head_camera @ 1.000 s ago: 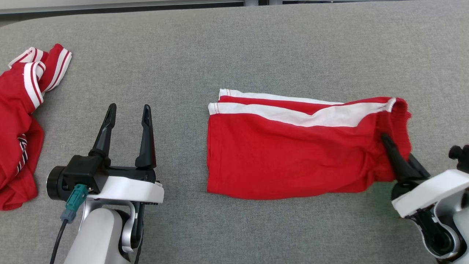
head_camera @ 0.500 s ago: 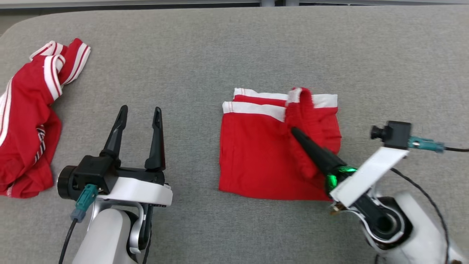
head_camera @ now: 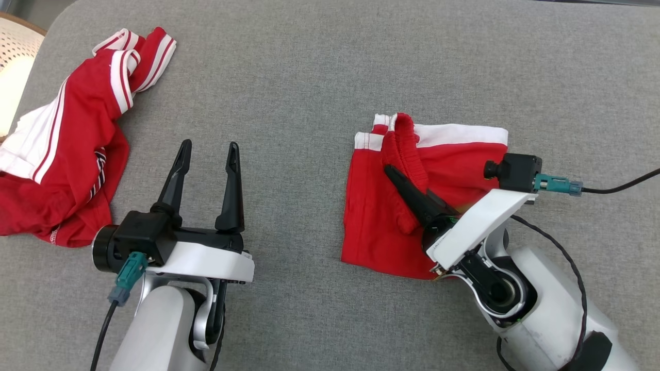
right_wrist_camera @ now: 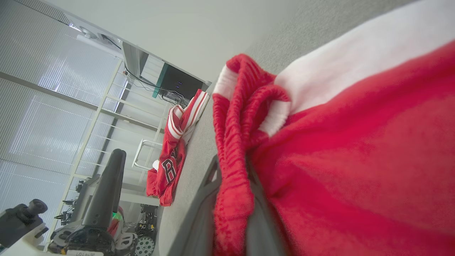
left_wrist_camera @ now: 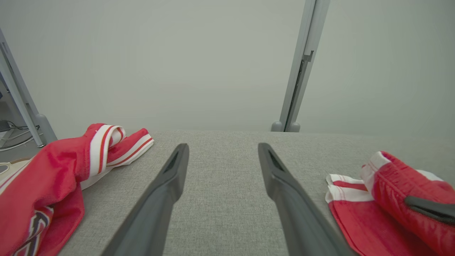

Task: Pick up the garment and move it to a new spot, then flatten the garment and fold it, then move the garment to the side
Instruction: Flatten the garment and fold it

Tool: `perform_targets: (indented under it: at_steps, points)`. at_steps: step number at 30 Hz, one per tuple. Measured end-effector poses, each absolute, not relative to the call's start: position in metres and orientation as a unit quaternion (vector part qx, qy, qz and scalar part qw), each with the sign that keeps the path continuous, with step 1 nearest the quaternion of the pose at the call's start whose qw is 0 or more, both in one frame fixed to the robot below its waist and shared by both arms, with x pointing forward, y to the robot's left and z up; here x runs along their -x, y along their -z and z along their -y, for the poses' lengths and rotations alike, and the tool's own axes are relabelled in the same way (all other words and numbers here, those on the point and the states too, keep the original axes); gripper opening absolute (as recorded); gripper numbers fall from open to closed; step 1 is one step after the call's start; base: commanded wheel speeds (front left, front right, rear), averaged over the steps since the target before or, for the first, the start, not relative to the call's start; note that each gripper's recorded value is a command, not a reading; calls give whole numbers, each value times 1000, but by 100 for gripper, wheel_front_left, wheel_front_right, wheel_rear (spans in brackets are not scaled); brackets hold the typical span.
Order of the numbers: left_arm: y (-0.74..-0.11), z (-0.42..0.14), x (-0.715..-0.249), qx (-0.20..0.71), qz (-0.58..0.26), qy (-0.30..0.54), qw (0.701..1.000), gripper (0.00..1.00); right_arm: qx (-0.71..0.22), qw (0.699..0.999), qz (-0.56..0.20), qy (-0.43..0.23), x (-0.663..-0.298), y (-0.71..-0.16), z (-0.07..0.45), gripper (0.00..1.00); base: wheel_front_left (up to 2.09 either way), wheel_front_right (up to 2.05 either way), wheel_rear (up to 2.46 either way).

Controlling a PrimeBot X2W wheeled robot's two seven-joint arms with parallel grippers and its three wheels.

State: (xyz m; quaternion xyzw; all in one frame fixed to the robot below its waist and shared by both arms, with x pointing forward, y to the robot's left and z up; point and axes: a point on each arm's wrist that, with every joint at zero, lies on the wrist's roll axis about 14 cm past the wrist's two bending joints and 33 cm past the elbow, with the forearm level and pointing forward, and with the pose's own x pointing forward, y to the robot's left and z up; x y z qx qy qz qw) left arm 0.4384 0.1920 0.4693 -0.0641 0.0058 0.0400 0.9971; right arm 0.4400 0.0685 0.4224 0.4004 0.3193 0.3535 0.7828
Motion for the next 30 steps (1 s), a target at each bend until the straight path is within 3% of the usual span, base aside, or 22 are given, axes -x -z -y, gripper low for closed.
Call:
perform_targets:
  at_steps: [1,2,4,5,15,23,30]
  points:
    - [-469,-192,-439,65,-5,-41,997,100,-395,786,-316,-356,-440,-422,-69,39,0,0,0]
    - [-469,-192,-439,64,-5,-41,997,100,-392,789,-308,-359,-440,-425,-70,83,0,0,0]
    - [-469,-191,-440,65,-5,-41,997,100,-389,793,-295,-364,-440,-429,-70,85,0,0,0]
    - [-469,-191,-441,65,-5,-40,997,100,-380,798,-286,-370,-439,-431,-70,100,0,0,0]
    - [-472,-184,-449,62,3,-30,998,100,-346,856,-120,-365,-461,-483,-35,100,0,0,0]
    - [-474,-180,-451,59,7,-18,998,100,-246,938,-34,-243,-485,-482,74,100,0,0,0]
    - [-473,-179,-447,50,4,-11,999,100,-195,972,-15,-131,-470,-477,158,100,0,0,0]
